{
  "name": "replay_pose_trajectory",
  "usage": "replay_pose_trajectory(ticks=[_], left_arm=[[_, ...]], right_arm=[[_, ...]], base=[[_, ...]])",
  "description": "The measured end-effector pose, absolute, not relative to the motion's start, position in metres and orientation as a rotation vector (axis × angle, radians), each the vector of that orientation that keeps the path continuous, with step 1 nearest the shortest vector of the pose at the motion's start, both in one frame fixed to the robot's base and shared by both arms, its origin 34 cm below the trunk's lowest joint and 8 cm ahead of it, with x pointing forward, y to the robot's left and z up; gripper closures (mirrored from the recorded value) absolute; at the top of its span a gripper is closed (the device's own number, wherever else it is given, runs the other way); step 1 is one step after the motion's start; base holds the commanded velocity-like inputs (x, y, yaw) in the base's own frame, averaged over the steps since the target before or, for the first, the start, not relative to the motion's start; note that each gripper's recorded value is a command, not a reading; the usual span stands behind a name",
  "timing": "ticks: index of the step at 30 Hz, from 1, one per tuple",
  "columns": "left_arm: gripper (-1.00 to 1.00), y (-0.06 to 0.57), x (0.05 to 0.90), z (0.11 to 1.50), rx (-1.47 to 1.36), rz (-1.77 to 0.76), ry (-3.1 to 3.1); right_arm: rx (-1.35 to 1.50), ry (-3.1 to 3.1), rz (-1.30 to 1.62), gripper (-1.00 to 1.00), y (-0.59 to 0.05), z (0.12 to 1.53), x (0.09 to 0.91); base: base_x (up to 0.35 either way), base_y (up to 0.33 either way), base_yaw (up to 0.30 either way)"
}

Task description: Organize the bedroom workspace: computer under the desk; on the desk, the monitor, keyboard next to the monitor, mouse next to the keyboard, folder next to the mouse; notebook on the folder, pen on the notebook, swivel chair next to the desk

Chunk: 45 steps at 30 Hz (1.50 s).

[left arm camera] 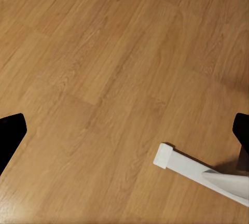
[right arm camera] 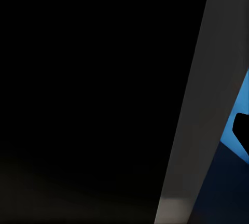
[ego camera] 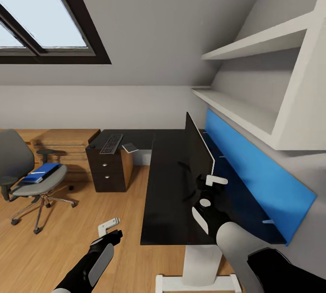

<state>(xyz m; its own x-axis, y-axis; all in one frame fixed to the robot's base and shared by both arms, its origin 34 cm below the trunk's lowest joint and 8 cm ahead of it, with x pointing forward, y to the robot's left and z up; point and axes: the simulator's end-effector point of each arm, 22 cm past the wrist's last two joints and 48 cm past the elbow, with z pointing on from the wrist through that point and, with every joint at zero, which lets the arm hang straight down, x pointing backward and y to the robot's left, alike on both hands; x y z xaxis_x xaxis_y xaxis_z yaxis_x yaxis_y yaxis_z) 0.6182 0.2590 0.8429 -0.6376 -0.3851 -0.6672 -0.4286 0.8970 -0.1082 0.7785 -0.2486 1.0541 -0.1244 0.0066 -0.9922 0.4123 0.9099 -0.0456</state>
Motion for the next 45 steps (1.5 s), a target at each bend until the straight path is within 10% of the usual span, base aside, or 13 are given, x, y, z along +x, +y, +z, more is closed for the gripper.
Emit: replay_pose_trajectory(ticks=[45], left_arm=[[-1.00,0.2593,0.6185,0.8425,-0.581,0.078,2.330]], right_arm=[[0.326,1.669,-0.346,-1.00,-0.2438,1.0542,0.7792]], base=[[-0.212,0.000,0.000]])
